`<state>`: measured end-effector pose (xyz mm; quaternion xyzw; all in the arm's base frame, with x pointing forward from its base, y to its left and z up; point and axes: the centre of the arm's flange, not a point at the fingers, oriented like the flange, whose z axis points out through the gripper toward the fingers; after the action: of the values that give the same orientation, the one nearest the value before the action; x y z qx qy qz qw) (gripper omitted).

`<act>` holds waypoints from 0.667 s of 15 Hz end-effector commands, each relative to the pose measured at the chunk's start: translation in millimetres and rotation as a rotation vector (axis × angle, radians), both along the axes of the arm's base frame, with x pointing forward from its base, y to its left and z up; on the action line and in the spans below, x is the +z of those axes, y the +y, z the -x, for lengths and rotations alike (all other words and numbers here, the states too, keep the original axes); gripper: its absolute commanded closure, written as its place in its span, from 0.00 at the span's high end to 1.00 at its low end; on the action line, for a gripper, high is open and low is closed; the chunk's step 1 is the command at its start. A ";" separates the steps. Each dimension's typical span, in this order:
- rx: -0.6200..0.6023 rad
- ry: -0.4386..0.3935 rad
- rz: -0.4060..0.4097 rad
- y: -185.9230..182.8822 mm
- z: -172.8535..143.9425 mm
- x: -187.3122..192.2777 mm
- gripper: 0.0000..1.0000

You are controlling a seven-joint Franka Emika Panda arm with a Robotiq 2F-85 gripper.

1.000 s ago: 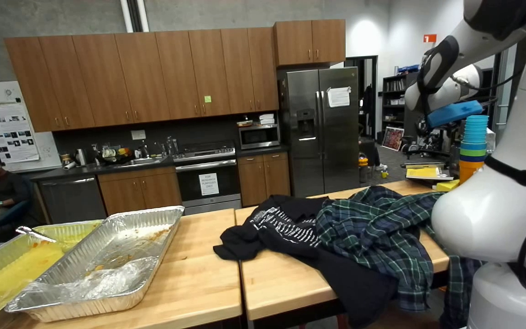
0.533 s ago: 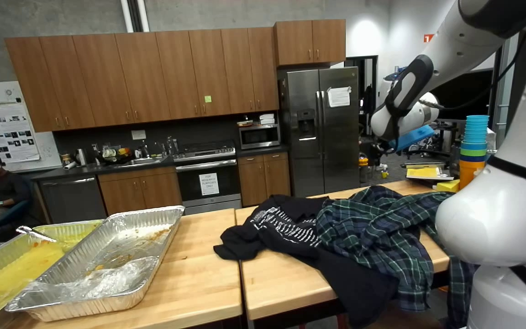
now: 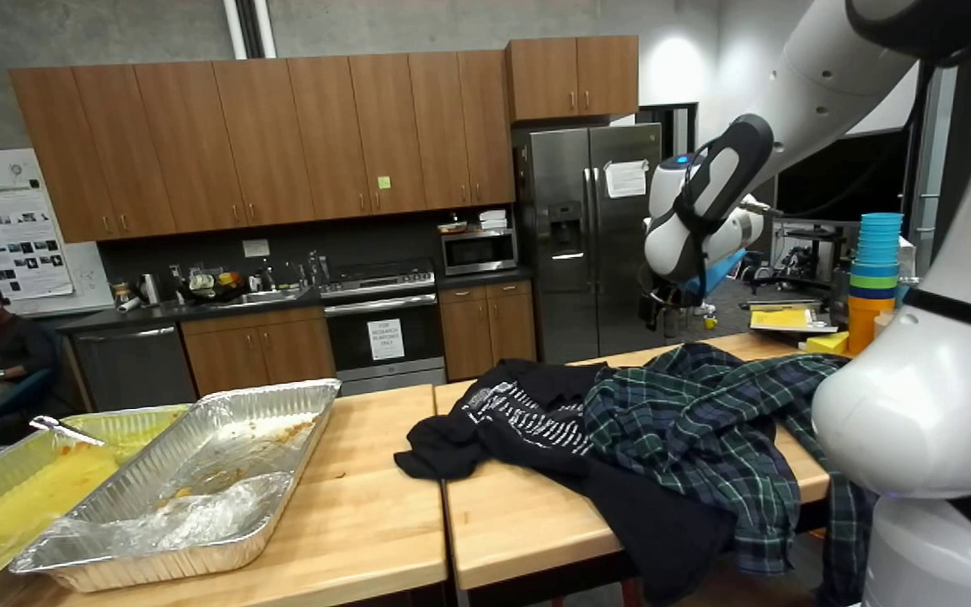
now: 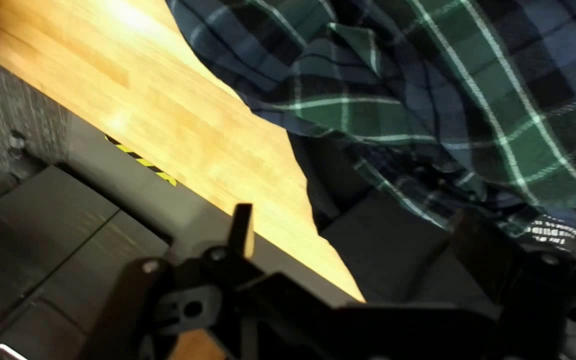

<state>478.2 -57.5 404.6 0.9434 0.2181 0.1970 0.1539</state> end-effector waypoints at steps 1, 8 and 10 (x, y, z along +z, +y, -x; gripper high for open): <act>0.196 0.030 0.047 27.7 -7.5 -0.7 1.00; 0.584 0.089 0.088 106.4 -19.1 -1.9 1.00; 0.693 0.126 0.085 128.0 -23.4 -10.7 1.00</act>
<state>487.3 53.8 395.3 0.8480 0.4810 0.1852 0.1236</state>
